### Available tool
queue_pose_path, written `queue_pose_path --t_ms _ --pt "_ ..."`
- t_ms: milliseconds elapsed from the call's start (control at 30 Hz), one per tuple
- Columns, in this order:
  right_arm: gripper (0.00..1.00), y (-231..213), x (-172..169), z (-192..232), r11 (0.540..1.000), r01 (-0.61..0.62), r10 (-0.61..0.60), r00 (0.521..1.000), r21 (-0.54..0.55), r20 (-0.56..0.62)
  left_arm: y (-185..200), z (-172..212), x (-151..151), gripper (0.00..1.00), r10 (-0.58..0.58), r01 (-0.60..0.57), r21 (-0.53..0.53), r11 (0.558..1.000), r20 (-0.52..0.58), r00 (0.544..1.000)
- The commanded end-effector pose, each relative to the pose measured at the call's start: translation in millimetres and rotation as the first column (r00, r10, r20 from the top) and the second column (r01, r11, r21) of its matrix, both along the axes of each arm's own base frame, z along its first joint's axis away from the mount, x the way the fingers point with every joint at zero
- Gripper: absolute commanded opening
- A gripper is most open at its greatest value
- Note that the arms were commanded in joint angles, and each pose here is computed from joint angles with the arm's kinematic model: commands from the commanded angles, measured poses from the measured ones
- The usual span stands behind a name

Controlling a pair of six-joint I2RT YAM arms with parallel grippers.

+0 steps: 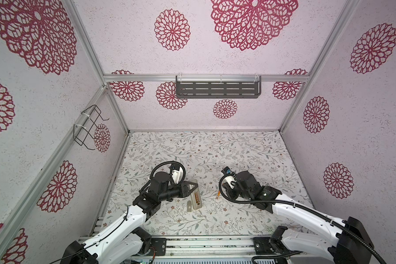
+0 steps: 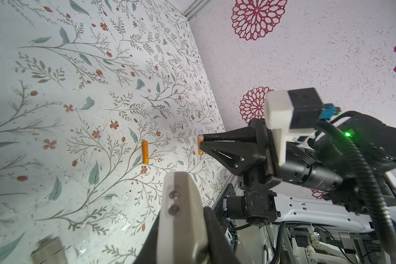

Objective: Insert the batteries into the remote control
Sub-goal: 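Lift the orange battery and carry it toward the remote with the right gripper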

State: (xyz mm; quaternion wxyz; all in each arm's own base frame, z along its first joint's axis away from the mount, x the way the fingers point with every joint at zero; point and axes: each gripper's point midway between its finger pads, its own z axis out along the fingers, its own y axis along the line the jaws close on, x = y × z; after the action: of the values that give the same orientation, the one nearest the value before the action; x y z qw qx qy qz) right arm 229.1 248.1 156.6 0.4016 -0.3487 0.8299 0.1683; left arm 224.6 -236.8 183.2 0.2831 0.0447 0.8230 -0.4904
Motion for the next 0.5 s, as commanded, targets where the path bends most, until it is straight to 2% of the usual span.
queue_pose_path --t_ms 0,267,467 --pt "0.0 24 -6 35 0.99 -0.051 0.041 0.996 0.129 0.084 -2 10 1 0.0 0.009 -0.008 -0.031 0.999 0.035 0.999" --pt "0.0 58 -30 73 0.955 -0.176 0.126 0.969 0.239 0.211 2 4 4 0.0 0.051 -0.051 -0.03 0.998 -0.003 0.999" --pt "0.01 58 -22 66 0.965 -0.131 0.084 0.975 0.226 0.206 25 -21 11 0.0 0.15 -0.145 0.087 0.986 -0.051 0.987"
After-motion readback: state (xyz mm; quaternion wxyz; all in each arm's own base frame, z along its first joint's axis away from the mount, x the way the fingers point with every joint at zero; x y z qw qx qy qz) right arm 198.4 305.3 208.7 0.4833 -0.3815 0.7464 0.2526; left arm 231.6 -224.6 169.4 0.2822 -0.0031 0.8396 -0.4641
